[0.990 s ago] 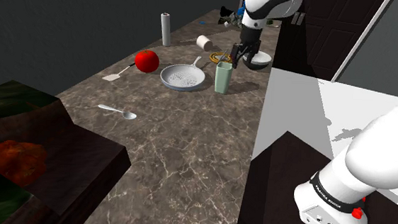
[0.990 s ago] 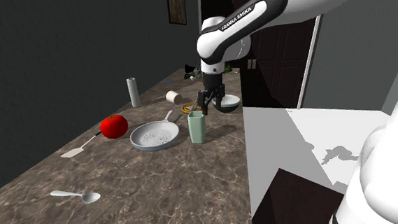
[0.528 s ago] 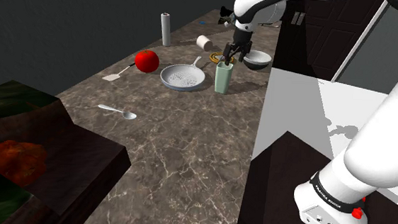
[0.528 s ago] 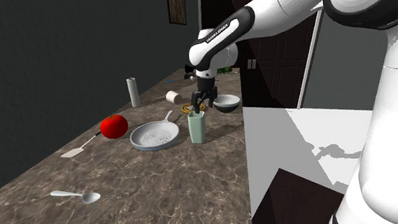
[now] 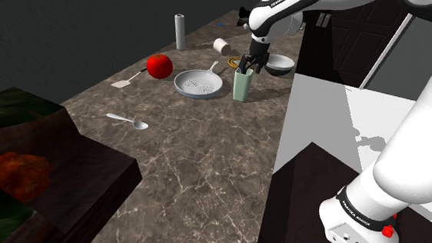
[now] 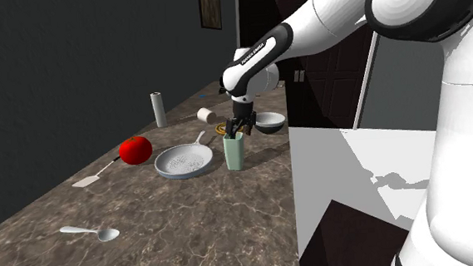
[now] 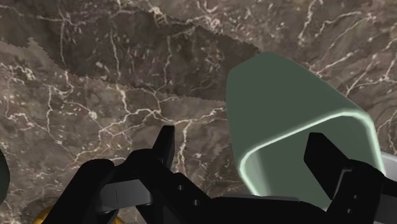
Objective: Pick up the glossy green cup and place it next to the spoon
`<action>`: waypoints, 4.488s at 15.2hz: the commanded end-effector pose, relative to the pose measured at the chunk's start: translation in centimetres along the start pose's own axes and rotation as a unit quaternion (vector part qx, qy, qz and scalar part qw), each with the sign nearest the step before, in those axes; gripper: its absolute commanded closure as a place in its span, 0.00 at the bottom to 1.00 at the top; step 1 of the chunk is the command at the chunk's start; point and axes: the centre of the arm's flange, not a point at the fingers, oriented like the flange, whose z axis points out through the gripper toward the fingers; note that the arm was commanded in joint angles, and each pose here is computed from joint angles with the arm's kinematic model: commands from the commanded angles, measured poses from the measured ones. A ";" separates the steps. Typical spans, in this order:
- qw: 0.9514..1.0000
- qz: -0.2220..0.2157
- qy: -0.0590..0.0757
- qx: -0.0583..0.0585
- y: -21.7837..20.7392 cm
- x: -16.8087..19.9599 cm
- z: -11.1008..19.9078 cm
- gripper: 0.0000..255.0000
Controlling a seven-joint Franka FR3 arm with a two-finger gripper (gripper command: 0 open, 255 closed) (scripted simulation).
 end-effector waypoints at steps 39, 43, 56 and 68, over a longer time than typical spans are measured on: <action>1.000 0.000 0.000 0.000 -0.5 1.2 -11.2 1.00; 1.000 0.000 0.000 0.000 -0.6 1.4 -13.3 1.00; 1.000 0.000 0.000 0.000 -0.9 2.1 -20.1 1.00; 1.000 0.000 0.000 0.000 -12.8 2.5 -21.1 1.00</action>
